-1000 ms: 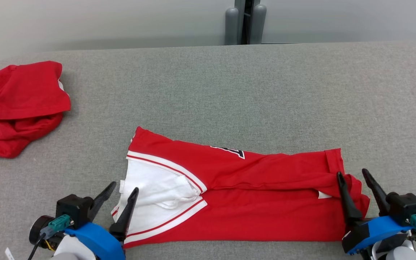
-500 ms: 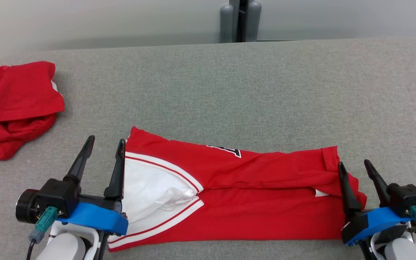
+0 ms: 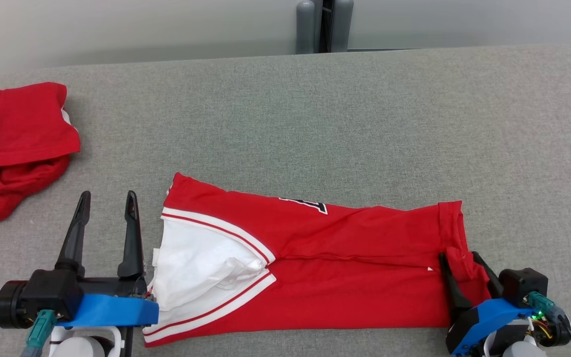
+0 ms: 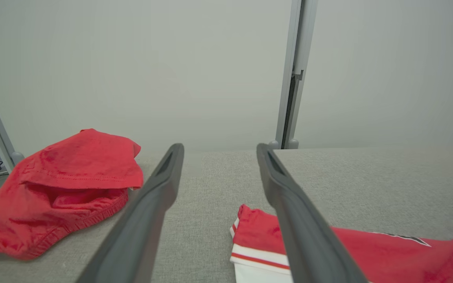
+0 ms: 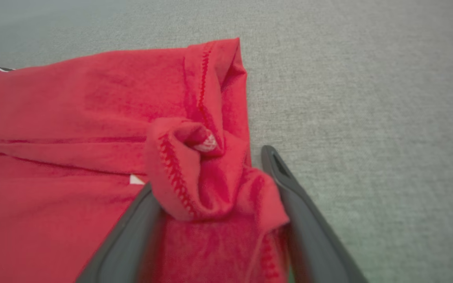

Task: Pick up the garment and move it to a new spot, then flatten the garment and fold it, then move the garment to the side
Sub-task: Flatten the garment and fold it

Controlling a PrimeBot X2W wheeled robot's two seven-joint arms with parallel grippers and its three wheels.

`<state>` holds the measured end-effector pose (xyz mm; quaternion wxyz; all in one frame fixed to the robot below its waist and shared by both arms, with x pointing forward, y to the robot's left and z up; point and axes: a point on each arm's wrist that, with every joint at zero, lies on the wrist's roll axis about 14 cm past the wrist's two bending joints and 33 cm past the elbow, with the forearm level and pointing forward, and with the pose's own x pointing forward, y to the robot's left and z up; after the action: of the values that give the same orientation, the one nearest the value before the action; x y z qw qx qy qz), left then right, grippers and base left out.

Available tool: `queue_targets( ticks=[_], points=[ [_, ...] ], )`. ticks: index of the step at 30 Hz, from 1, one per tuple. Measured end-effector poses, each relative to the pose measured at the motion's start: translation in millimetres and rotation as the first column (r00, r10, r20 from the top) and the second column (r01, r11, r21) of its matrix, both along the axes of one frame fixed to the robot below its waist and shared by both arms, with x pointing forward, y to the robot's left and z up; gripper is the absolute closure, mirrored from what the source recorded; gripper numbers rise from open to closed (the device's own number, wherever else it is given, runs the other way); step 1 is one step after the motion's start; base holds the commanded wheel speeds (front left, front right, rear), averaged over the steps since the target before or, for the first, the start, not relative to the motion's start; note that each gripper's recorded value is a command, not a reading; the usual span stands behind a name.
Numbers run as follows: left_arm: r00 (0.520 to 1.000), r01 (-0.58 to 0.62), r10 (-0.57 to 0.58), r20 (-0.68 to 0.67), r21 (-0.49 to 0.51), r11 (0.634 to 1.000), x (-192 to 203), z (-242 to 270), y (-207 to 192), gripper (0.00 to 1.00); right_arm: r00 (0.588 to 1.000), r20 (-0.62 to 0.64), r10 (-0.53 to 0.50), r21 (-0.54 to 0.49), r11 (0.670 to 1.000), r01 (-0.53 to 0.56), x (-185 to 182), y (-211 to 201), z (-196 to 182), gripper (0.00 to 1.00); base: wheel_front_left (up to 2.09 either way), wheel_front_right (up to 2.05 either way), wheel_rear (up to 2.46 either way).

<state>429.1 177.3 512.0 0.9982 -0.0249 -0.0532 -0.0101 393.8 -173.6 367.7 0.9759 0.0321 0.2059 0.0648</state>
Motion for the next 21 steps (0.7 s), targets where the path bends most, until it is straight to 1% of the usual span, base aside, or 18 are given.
queue_targets(
  ticks=[1, 2, 6, 9, 13, 17, 19, 21],
  points=[
    [1.0, -0.003, 0.003, 0.001, 0.001, 1.0, 0, 0, 1, 0.0, 1.0, 0.001, -0.001, 0.01, 1.0, 0.001, 0, 1, 0, 0.79, 0.0, 0.0, 0.0],
    [1.0, -0.008, 0.008, 0.0, 0.004, 1.0, 0, -1, 2, 0.0, 1.0, 0.001, -0.001, 0.02, 1.0, 0.001, -1, 3, -1, 1.0, 0.0, 0.0, 0.0],
    [1.0, -0.016, 0.016, -0.001, 0.005, 1.0, 0, -3, 4, 0.0, 1.0, 0.017, -0.002, 0.043, 0.999, 0.001, 0, 6, 2, 1.0, 0.0, 0.0, 0.0],
    [1.0, -0.018, 0.018, -0.001, 0.011, 1.0, 1, -4, 5, 0.0, 0.999, 0.037, -0.025, 0.041, 0.999, 0.023, 3, -4, 7, 1.0, 0.0, 0.0, 0.0],
    [1.0, -0.015, 0.015, -0.002, 0.014, 1.0, 1, -5, 5, 0.0, 0.991, 0.074, -0.109, -0.016, 0.994, 0.111, 8, -52, 19, 1.0, 0.0, 0.0, 0.0],
    [1.0, -0.01, 0.01, -0.002, 0.013, 1.0, 1, -5, 4, 0.0, 0.975, 0.106, -0.194, -0.099, 0.974, 0.205, 10, -108, 33, 1.0, 0.0, 0.0, 0.0],
    [1.0, -0.009, 0.009, -0.005, 0.013, 1.0, 1, -6, 4, 0.0, 0.971, 0.115, -0.211, -0.137, 0.964, 0.226, 9, -125, 40, 1.0, 0.0, 0.0, 0.0],
    [1.0, -0.001, 0.001, -0.007, 0.017, 1.0, 1, -7, 1, 0.0, 0.968, 0.13, -0.215, -0.149, 0.961, 0.233, 11, -130, 45, 1.0, 0.0, 0.0, 0.0]
  ],
)
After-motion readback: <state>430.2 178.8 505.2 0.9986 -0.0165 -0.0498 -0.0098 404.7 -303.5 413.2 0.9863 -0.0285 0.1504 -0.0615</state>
